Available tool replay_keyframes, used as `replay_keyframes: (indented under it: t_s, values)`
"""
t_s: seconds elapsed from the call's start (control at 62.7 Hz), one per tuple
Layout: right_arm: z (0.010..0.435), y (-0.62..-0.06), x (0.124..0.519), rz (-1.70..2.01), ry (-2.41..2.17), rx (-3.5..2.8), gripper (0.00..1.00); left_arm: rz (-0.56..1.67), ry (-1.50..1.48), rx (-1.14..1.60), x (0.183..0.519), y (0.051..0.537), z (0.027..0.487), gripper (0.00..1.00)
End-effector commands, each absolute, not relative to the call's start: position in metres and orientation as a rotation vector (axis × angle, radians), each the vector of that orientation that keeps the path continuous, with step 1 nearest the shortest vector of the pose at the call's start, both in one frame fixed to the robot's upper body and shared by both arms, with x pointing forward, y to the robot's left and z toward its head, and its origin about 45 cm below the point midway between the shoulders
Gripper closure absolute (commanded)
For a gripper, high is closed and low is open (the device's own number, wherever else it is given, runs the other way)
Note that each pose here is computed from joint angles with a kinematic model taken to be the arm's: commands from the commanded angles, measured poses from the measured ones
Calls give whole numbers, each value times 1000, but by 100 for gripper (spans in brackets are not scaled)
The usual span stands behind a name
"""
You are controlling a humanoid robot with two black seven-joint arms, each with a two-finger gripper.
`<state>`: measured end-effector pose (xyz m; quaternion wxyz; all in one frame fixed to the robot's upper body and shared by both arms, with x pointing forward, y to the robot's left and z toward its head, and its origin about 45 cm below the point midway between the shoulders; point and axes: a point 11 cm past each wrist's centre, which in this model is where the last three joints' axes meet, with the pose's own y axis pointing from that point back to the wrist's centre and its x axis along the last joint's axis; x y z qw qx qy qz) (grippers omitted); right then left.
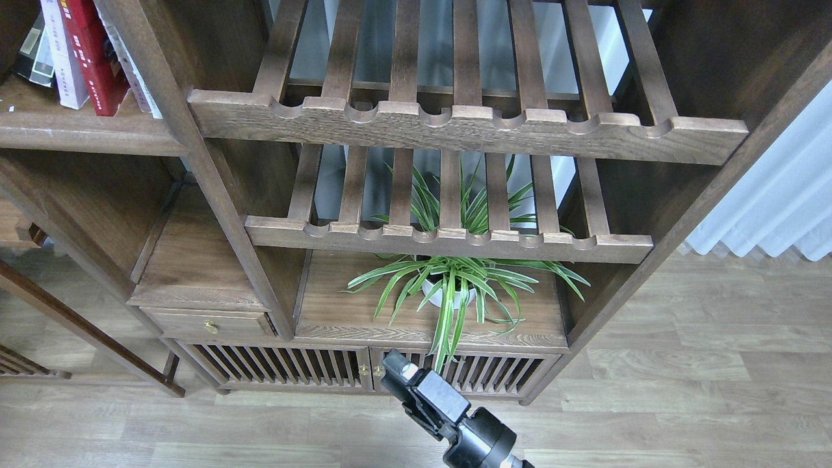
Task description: Organize books on shelf
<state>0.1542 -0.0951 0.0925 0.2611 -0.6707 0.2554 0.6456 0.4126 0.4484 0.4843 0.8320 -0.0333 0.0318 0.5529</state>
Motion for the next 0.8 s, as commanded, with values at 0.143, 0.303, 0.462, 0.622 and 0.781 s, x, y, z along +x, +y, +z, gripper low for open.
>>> replay_keyframes:
  t_s: [0.143,0.303,0.462,0.622,0.781]
  values:
    - [96,-95,161,1728,684,-1833,1,1145,155,-54,389,450,451,45]
    - [96,-96,162,1723,687,-1833,1,1105,197,-32,377,439,428,45]
    - [97,-97,163,1718,689,-1830,1,1091,241,-16,366,436,408,45]
    - [97,-99,165,1713,695,-1830,1,1080,326,6,344,434,372,45]
    - [97,-98,164,1715,692,-1831,1,1078,467,-33,323,429,317,44]
